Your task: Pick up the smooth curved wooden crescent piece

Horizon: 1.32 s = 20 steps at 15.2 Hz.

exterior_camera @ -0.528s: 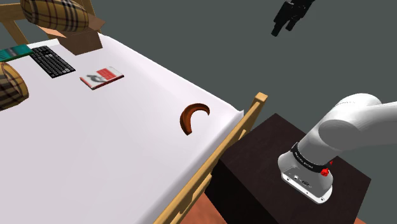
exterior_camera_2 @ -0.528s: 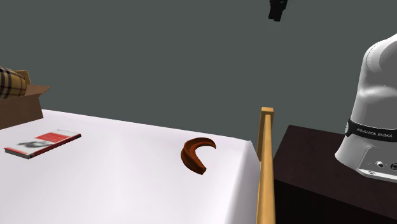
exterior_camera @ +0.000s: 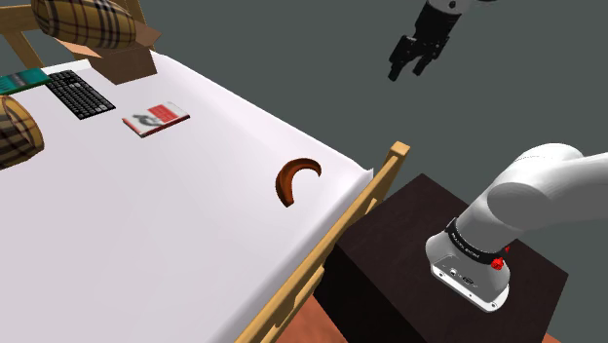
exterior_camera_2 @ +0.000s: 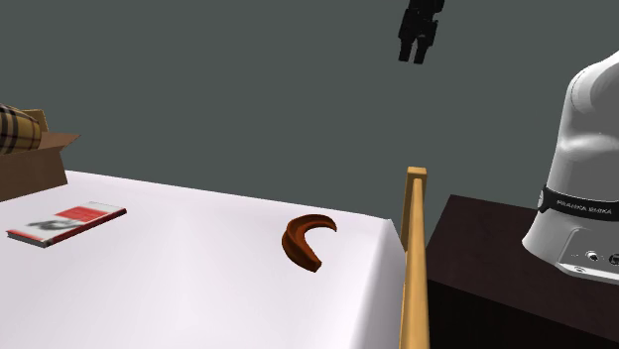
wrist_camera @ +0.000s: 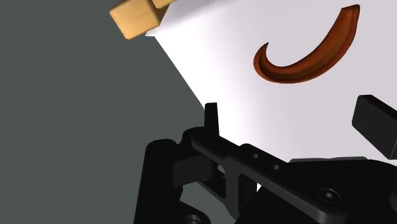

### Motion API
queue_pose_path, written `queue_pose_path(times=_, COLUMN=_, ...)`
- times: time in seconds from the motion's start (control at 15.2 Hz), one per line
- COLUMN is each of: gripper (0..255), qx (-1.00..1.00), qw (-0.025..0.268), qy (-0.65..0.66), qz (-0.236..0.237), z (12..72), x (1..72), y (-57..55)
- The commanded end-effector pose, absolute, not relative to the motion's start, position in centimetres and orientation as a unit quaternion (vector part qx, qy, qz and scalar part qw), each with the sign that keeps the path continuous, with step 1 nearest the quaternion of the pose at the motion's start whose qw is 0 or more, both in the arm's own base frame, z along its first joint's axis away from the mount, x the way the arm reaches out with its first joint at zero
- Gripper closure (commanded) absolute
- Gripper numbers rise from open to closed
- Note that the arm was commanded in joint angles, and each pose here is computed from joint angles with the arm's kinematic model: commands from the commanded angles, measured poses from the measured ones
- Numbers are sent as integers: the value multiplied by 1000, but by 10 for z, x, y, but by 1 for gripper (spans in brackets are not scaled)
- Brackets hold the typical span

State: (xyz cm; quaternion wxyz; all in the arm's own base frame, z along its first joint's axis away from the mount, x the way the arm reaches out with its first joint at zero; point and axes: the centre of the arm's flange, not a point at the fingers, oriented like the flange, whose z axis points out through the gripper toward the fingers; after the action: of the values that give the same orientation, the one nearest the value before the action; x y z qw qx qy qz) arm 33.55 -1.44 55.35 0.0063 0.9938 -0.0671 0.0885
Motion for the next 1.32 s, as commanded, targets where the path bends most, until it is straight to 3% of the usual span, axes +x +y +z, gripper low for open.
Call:
queue_pose_path(times=0.0, gripper=0, qx=992, qw=-3, qy=-91, qz=89, z=530, x=342, y=-8)
queue_pose_path(times=1.25, gripper=0, qx=946, qw=-87, qy=-301, qz=83, z=317, x=440, y=61)
